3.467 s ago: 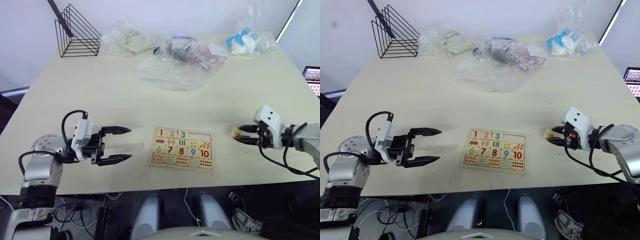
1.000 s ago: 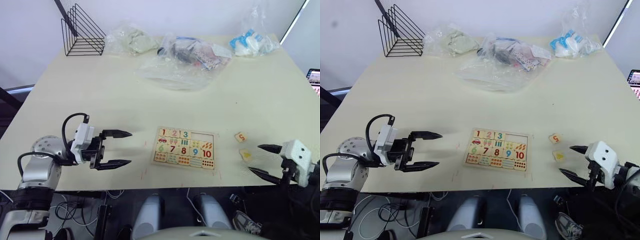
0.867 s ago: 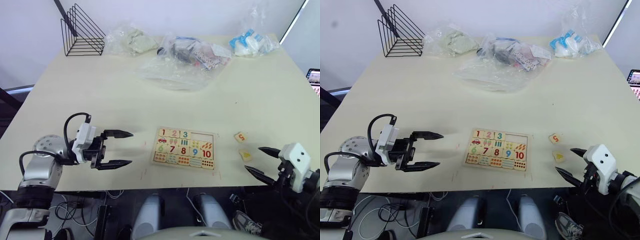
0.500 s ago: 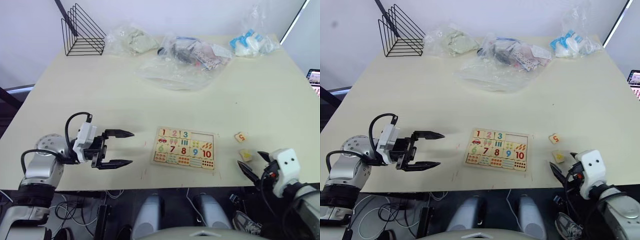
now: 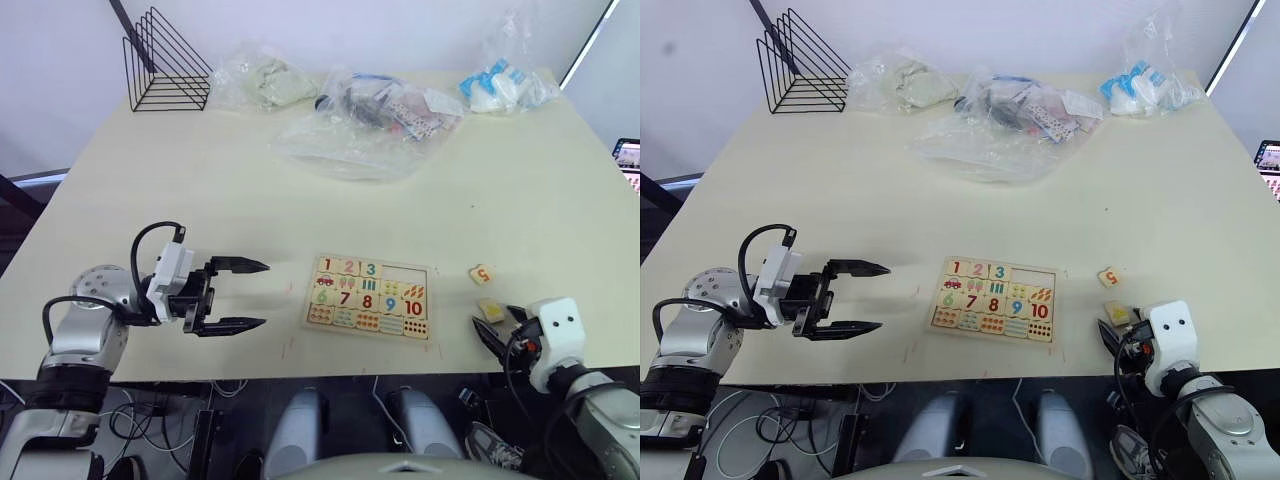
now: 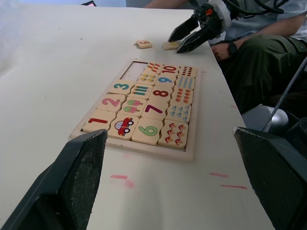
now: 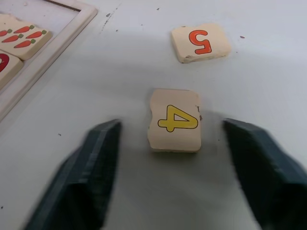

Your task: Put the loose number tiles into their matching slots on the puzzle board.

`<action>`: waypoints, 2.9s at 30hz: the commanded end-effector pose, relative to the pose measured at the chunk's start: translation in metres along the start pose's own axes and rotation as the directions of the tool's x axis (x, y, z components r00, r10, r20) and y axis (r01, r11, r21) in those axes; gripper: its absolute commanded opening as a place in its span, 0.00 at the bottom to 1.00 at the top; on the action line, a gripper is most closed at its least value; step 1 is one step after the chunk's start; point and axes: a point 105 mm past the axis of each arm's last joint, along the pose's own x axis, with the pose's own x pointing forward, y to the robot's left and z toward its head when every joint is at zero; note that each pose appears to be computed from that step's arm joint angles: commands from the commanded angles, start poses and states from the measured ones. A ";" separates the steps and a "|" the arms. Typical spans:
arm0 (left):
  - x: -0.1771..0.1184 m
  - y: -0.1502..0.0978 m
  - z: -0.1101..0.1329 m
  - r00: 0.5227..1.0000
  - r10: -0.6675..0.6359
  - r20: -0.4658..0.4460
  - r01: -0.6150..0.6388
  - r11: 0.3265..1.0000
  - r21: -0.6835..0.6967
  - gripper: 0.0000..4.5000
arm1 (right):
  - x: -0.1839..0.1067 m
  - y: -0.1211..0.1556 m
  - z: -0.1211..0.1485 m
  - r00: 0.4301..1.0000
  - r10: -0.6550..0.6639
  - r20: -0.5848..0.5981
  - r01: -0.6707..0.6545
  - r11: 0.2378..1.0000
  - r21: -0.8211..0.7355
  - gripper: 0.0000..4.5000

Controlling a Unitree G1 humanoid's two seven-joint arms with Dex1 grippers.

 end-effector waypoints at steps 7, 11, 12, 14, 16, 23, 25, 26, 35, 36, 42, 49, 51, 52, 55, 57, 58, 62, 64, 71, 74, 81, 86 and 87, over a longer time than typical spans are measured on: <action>-0.002 0.000 0.008 1.000 -0.023 0.013 0.023 0.999 0.032 1.00 | -0.003 -0.008 -0.007 0.999 -0.035 -0.012 0.035 0.999 -0.017 0.19; -0.002 0.000 0.007 1.000 -0.025 0.015 0.025 0.999 0.030 1.00 | -0.004 -0.010 0.007 1.000 0.000 0.012 0.001 0.997 -0.078 0.19; -0.002 0.000 0.007 1.000 -0.025 0.015 0.024 0.999 0.030 1.00 | -0.004 -0.009 0.011 1.000 0.026 0.017 -0.024 0.995 -0.099 0.19; -0.002 0.000 0.007 1.000 -0.023 0.014 0.023 0.999 0.030 1.00 | -0.004 -0.006 0.019 0.996 0.083 0.021 -0.079 0.989 -0.128 0.19; -0.002 0.001 0.007 1.000 -0.022 0.013 0.021 0.999 0.031 1.00 | -0.003 -0.002 0.027 0.988 0.154 0.014 -0.150 0.975 -0.165 0.19; -0.003 0.002 0.007 1.000 -0.015 0.015 0.014 0.999 0.035 1.00 | -0.001 0.014 0.057 0.930 0.366 -0.033 -0.360 0.891 -0.276 0.19; -0.003 0.002 0.007 1.000 -0.013 0.016 0.012 0.999 0.036 1.00 | 0.002 0.018 0.063 0.909 0.413 -0.060 -0.411 0.860 -0.301 0.19; -0.003 0.002 0.007 1.000 -0.011 0.016 0.011 0.999 0.037 1.00 | 0.004 0.018 0.067 0.903 0.424 -0.071 -0.424 0.848 -0.317 0.19; -0.003 0.001 0.008 1.000 0.003 0.030 -0.004 0.999 0.042 1.00 | 0.042 0.045 0.114 0.813 0.541 -0.213 -0.576 0.700 -0.421 0.19; -0.003 0.001 0.008 1.000 0.005 0.029 -0.006 0.999 0.043 1.00 | 0.045 0.048 0.117 0.804 0.550 -0.226 -0.589 0.687 -0.425 0.19; -0.004 0.000 0.008 1.000 0.011 0.025 -0.012 0.999 0.045 1.00 | 0.061 0.059 0.127 0.781 0.529 -0.330 -0.623 0.638 -0.452 0.19; -0.006 0.000 0.006 1.000 0.021 0.021 -0.022 0.999 0.045 1.00 | 0.075 0.068 0.131 0.774 0.493 -0.398 -0.632 0.633 -0.447 0.19; -0.006 0.000 0.006 0.999 0.023 0.022 -0.024 0.999 0.046 1.00 | 0.078 0.072 0.131 0.769 0.487 -0.414 -0.638 0.628 -0.446 0.19; -0.006 0.001 0.006 0.999 0.024 0.023 -0.025 0.999 0.047 1.00 | 0.079 0.073 0.131 0.768 0.483 -0.420 -0.638 0.626 -0.447 0.19; -0.006 0.001 0.006 0.999 0.026 0.024 -0.027 0.998 0.048 1.00 | 0.081 0.077 0.131 0.760 0.479 -0.440 -0.648 0.614 -0.451 0.19; -0.006 0.000 0.006 0.999 0.027 0.024 -0.028 0.998 0.048 1.00 | 0.080 0.081 0.129 0.750 0.482 -0.453 -0.659 0.603 -0.449 0.19; -0.006 0.001 0.006 0.999 0.027 0.025 -0.029 0.998 0.048 1.00 | 0.080 0.082 0.128 0.745 0.482 -0.460 -0.664 0.596 -0.451 0.19; -0.006 0.000 0.005 0.999 0.030 0.026 -0.031 0.998 0.048 1.00 | 0.083 0.088 0.127 0.741 0.479 -0.470 -0.669 0.589 -0.454 0.19; -0.006 0.000 0.005 0.999 0.031 0.027 -0.032 0.998 0.047 1.00 | 0.084 0.090 0.127 0.740 0.476 -0.474 -0.669 0.587 -0.455 0.19; -0.006 0.001 0.003 0.999 0.038 0.028 -0.040 0.998 0.047 1.00 | 0.091 0.095 0.124 0.733 0.464 -0.497 -0.676 0.571 -0.466 0.19; -0.006 0.001 0.003 0.999 0.043 0.027 -0.044 0.998 0.047 1.00 | 0.093 0.097 0.123 0.734 0.460 -0.500 -0.676 0.568 -0.469 0.19; -0.006 0.001 0.002 0.999 0.048 0.026 -0.049 0.998 0.047 1.00 | 0.097 0.100 0.122 0.732 0.462 -0.500 -0.679 0.556 -0.480 0.19; -0.006 0.000 0.002 0.998 0.050 0.024 -0.051 0.998 0.046 1.00 | 0.098 0.102 0.121 0.730 0.466 -0.500 -0.682 0.547 -0.486 0.19; -0.006 0.000 0.002 0.998 0.050 0.024 -0.051 0.998 0.046 1.00 | 0.098 0.102 0.121 0.729 0.466 -0.501 -0.683 0.546 -0.486 0.19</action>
